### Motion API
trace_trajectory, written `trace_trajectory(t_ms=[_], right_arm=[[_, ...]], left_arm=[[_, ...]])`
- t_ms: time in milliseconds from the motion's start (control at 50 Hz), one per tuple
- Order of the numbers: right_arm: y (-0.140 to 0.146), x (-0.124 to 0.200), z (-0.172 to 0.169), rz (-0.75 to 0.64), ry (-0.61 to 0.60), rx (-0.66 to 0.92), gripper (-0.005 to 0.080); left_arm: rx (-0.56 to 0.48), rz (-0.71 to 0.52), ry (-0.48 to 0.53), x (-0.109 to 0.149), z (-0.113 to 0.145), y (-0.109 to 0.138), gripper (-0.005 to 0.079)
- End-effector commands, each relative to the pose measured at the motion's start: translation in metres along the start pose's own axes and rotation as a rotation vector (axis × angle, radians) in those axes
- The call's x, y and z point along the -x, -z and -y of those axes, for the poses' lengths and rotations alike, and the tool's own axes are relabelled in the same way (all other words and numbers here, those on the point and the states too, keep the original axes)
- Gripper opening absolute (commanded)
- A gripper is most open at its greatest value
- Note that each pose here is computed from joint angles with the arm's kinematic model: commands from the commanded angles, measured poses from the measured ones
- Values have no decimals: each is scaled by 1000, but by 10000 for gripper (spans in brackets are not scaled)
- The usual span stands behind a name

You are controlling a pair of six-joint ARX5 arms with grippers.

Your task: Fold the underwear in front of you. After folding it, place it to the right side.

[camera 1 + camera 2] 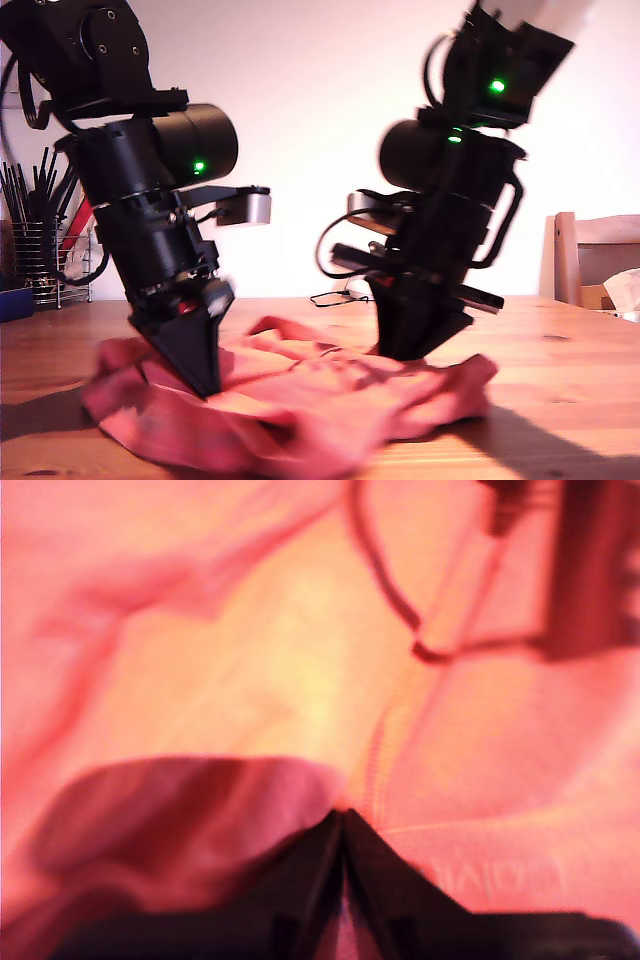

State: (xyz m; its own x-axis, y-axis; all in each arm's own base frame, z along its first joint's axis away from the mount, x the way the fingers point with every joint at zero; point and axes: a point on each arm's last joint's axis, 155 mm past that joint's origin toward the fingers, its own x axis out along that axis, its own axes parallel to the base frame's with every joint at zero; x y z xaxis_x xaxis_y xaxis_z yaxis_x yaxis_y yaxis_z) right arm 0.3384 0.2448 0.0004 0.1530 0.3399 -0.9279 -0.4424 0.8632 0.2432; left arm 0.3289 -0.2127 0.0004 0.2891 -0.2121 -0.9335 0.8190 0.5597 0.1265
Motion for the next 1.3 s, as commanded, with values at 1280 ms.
trace_trajectory(t_ms=[1280], right_arm=[[-20,18,-21,128,50,-81,-13]], left_arm=[[821,126,253,70,-48,-21,291]])
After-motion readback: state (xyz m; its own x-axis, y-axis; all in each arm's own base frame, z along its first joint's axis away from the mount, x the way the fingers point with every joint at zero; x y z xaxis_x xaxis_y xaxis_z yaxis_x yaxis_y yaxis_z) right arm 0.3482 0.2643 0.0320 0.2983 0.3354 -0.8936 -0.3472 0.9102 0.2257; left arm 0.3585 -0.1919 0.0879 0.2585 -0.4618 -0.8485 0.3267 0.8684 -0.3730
